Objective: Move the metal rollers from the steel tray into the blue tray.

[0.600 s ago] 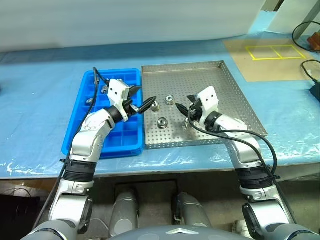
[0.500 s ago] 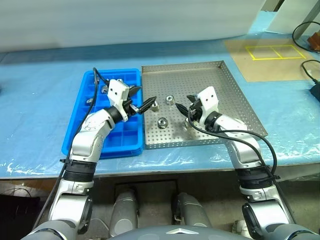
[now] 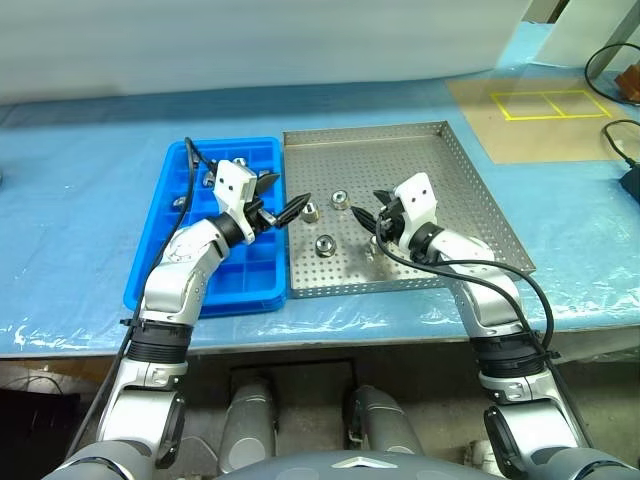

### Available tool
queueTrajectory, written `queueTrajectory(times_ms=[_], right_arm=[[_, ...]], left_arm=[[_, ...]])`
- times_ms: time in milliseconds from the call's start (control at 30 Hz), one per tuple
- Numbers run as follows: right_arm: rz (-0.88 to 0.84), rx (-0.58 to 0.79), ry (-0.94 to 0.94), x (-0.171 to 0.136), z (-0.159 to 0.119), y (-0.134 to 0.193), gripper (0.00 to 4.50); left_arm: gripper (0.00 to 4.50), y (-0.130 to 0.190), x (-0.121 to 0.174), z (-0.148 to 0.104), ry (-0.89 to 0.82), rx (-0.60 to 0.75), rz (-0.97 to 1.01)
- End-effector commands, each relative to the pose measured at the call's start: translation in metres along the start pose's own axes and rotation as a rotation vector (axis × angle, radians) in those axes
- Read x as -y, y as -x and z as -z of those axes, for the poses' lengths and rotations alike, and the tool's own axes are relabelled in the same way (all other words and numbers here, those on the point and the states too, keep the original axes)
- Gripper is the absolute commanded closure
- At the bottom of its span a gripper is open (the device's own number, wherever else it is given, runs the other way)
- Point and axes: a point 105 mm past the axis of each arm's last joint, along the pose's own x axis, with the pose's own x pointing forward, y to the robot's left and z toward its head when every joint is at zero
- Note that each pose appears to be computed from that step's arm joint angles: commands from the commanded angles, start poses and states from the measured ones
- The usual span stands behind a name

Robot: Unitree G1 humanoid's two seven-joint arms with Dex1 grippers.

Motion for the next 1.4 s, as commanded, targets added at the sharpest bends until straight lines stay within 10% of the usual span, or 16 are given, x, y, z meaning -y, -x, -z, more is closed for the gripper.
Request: queueTrajectory(times_ms=[33, 900, 1400], right_arm=[[-0.002, 0.051, 0.038, -0.001, -0.016, 0.002, 1.64], [-0.009, 0.058, 0.047, 0.01, -0.021, 0.015, 1.64], [-0.137, -0.009, 0.009, -0.019, -0.014, 0.067, 1.64]], left_arm=[[0.25, 0.001, 0.003, -0.012, -0.027, 0.044, 0.001], [0.25, -0.022, 0.019, -0.031, -0.169, 0.028, 0.201], [0.25, -0.064, 0.052, -0.003, -0.637, -0.247, 0.781]])
